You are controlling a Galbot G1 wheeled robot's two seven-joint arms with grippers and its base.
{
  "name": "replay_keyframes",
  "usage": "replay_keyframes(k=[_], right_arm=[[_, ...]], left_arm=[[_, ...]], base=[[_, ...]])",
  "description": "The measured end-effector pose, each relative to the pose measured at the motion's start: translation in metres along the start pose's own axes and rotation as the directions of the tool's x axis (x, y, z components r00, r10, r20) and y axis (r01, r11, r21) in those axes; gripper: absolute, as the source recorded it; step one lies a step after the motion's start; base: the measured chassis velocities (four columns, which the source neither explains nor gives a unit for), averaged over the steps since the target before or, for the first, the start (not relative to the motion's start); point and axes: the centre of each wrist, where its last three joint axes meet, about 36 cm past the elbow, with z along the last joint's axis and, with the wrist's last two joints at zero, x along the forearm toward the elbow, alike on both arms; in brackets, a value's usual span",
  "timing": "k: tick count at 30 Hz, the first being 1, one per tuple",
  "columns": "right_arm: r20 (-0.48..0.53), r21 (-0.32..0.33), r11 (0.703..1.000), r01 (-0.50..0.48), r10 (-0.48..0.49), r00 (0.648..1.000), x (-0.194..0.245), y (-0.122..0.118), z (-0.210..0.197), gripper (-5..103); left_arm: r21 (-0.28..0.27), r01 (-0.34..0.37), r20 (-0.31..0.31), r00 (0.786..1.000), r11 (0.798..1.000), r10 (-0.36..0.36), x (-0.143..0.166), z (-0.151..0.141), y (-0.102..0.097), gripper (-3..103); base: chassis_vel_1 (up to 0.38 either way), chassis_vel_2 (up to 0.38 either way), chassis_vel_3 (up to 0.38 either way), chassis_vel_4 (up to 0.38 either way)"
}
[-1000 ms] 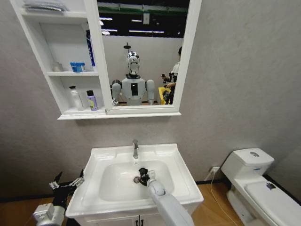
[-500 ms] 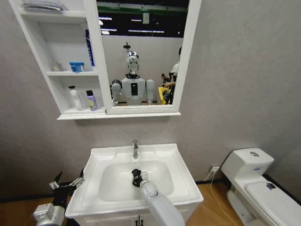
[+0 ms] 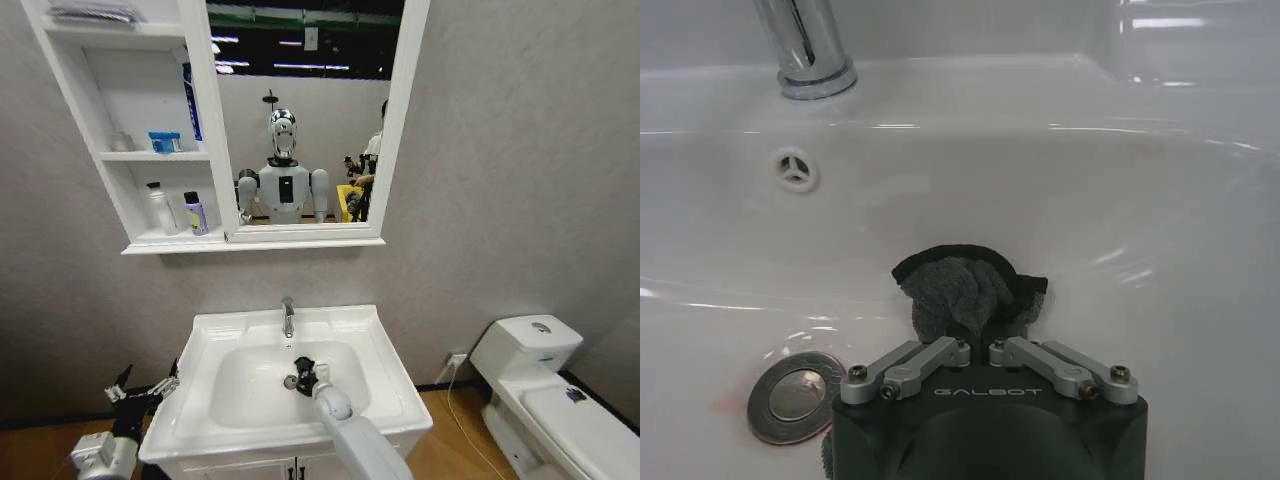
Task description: Move facial cleanser and shampoo from washbasin to cabinet, then wipe washbasin with towel.
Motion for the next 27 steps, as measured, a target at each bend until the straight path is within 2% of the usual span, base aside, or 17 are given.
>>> replay_keyframes(k=[8, 10, 15, 17, 18, 20, 22, 23, 26, 27], right_arm=[[0.025, 0.045, 0.996, -0.074, 0.072, 0.997, 0.027, -0.033, -0.011, 4], [0.047, 0.063, 0.992, -0.113, 0.111, 0.993, 0.038, -0.048, -0.014, 4], [0.073, 0.078, 0.986, -0.146, 0.14, 0.987, 0.047, -0.061, -0.019, 4], [0.147, 0.121, 0.974, -0.19, 0.171, 0.974, 0.055, -0.072, -0.028, 4], [0.147, 0.121, 0.974, -0.19, 0.171, 0.974, 0.055, -0.072, -0.028, 4], [0.236, 0.152, 0.962, -0.228, 0.188, 0.953, 0.06, -0.084, -0.037, 4], [0.274, 0.164, 0.956, -0.245, 0.194, 0.942, 0.062, -0.09, -0.043, 4], [0.326, 0.168, 0.949, -0.266, 0.201, 0.924, 0.064, -0.101, -0.053, 4], [0.366, 0.156, 0.95, -0.272, 0.2, 0.909, 0.063, -0.115, -0.066, 4], [0.399, 0.148, 0.954, -0.26, 0.183, 0.898, 0.058, -0.13, -0.076, 4]], left_arm=[[0.0, 0.0, 0.0, 1.0, 1.0, 0.0, 0.0, 0.0, 0.0, 100], [0.0, 0.0, 0.0, 1.0, 1.0, 0.0, 0.0, 0.0, 0.0, 100], [0.0, 0.0, 0.0, 1.0, 1.0, 0.0, 0.0, 0.0, 0.0, 100], [0.0, 0.0, 0.0, 1.0, 1.0, 0.0, 0.0, 0.0, 0.0, 100], [0.0, 0.0, 0.0, 1.0, 1.0, 0.0, 0.0, 0.0, 0.0, 100], [0.0, 0.0, 0.0, 1.0, 1.0, 0.0, 0.0, 0.0, 0.0, 100], [0.0, 0.0, 0.0, 1.0, 1.0, 0.0, 0.0, 0.0, 0.0, 100], [0.0, 0.0, 0.0, 1.0, 1.0, 0.0, 0.0, 0.0, 0.0, 100], [0.0, 0.0, 0.0, 1.0, 1.0, 0.0, 0.0, 0.0, 0.0, 100], [0.0, 0.0, 0.0, 1.0, 1.0, 0.0, 0.0, 0.0, 0.0, 100]], base=[[0.0, 0.0, 0.0, 0.0], [0.0, 0.0, 0.0, 0.0], [0.0, 0.0, 0.0, 0.0], [0.0, 0.0, 0.0, 0.0], [0.0, 0.0, 0.0, 0.0], [0.0, 0.0, 0.0, 0.0], [0.0, 0.0, 0.0, 0.0], [0.0, 0.0, 0.0, 0.0], [0.0, 0.0, 0.0, 0.0], [0.0, 0.0, 0.0, 0.0]])
